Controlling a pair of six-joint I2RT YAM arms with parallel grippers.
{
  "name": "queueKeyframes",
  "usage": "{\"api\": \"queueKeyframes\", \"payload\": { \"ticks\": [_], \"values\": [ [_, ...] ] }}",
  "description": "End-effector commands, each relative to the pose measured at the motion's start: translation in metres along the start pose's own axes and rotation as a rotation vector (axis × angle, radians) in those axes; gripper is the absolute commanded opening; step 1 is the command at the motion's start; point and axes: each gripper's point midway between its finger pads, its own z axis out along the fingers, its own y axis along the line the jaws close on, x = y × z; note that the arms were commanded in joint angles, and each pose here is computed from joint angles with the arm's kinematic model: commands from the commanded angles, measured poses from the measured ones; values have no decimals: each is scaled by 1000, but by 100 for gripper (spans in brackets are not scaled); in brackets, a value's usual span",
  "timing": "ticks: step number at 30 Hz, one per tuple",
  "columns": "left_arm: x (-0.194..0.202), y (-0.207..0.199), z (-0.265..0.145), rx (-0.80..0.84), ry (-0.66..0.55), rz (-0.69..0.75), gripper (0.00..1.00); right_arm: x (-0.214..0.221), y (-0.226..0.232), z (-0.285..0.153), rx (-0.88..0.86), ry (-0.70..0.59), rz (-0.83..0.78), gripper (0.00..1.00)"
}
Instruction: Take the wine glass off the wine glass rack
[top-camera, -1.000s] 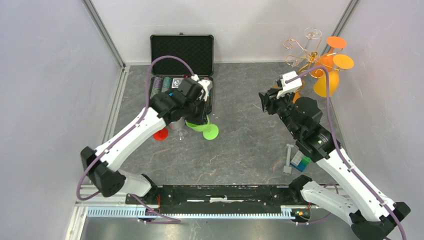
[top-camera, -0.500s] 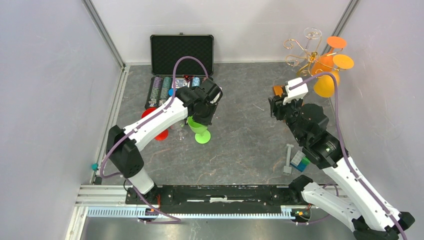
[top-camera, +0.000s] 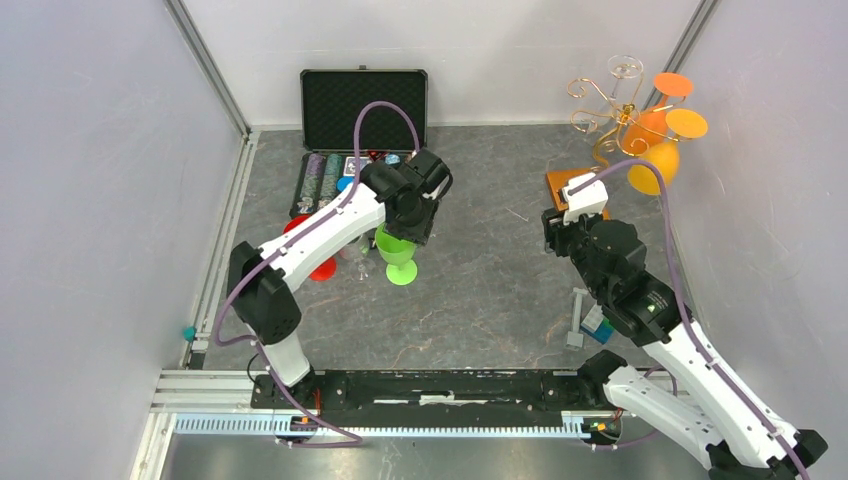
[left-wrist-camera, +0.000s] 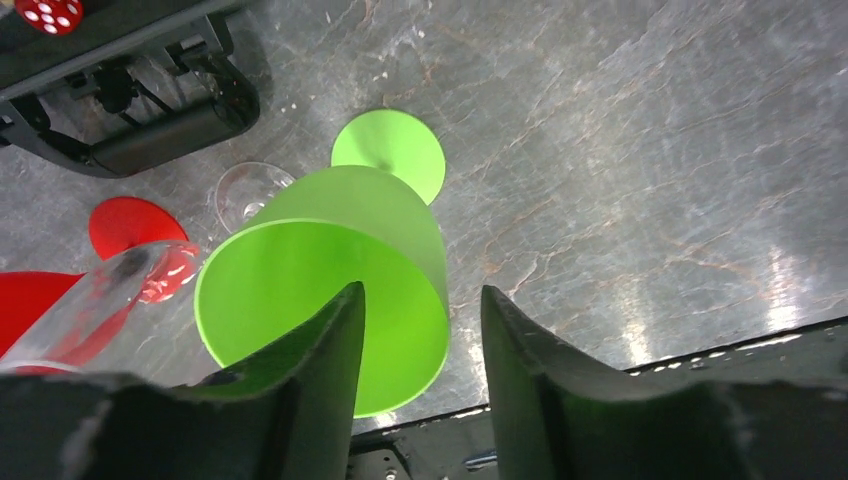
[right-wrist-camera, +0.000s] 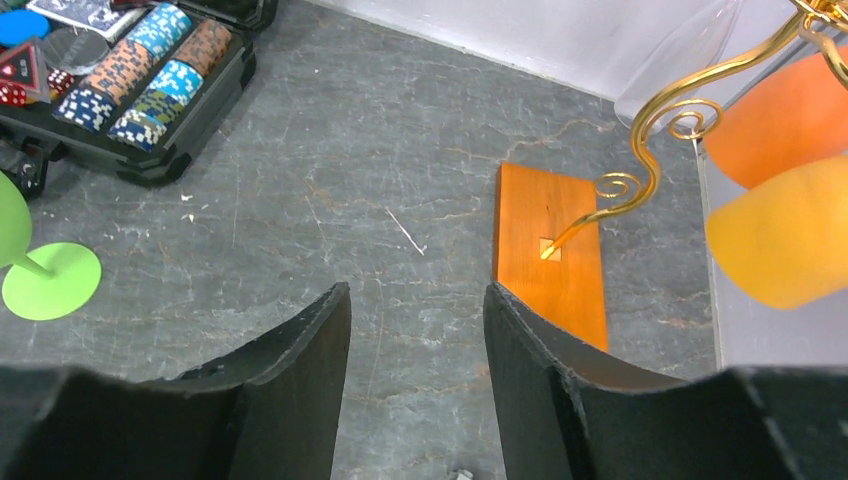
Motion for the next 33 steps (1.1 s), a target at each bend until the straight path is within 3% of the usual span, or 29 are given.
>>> {"api": "queueKeyframes", "payload": {
  "ticks": [1,2,3,4,10,15,22,27,33],
  "values": [
    [-24,-2,-35,26,-110,-31,56,-22,-9,-13,6,-33,-10,57],
    [-30,-2,-43,39,-142,-32,60,-25,-8,-15,-6,-33,-12,65],
    [-36,-3,-51,60,-182,-32,65,-32,-7,-17,-21,-35,-12,87],
    [-41,-5,-59,79,-216,-30,69,-40,-6,-19,-34,-40,-11,98],
    [-75,-4,-123,187,-509,-55,100,-81,-9,-29,-49,-77,41,98],
    [-85,4,-167,233,-728,-41,100,-122,-28,-28,34,-108,24,98],
    [-75,9,-198,312,-943,-29,100,-160,-93,4,396,69,-108,98],
    [-63,14,-190,309,-1001,-27,100,-151,-147,35,517,161,-32,91],
    [-53,19,-197,317,-1010,-31,100,-121,-220,28,629,151,191,88]
  ]
}}
